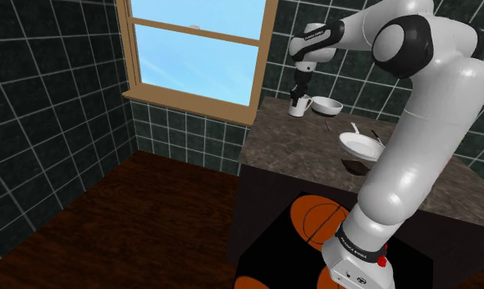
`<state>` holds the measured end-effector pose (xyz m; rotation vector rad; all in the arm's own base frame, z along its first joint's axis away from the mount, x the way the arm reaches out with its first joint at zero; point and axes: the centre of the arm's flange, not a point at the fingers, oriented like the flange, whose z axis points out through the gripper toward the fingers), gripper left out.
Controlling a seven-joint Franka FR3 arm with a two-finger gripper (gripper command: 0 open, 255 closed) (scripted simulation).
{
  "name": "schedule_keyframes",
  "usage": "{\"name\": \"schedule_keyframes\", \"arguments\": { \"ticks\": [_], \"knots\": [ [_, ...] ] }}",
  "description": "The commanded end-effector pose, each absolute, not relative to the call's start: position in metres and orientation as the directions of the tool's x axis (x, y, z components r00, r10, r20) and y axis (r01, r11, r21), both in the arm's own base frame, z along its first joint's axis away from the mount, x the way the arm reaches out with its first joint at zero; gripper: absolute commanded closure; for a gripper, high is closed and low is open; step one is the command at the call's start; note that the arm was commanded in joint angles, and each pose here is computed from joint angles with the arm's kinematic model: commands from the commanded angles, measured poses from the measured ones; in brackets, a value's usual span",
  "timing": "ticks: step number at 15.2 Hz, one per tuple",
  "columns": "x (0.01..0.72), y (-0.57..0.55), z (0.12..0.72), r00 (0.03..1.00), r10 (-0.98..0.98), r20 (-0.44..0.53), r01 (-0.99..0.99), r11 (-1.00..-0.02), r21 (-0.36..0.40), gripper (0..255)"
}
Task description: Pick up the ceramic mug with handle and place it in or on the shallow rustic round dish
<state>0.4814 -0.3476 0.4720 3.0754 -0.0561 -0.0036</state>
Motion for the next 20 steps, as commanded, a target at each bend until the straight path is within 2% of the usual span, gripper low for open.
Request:
{"name": "schedule_keyframes", "arguments": {
  "ticks": [1, 20],
  "knots": [
    [0.457, -0.346, 0.473, 0.999, -0.036, -0.001, -0.036, -0.997, 0.066, 255],
    [0.208, -0.323, 0.487, 0.999, -0.036, -0.001, -0.036, -0.997, 0.066, 255]
  ]
}}
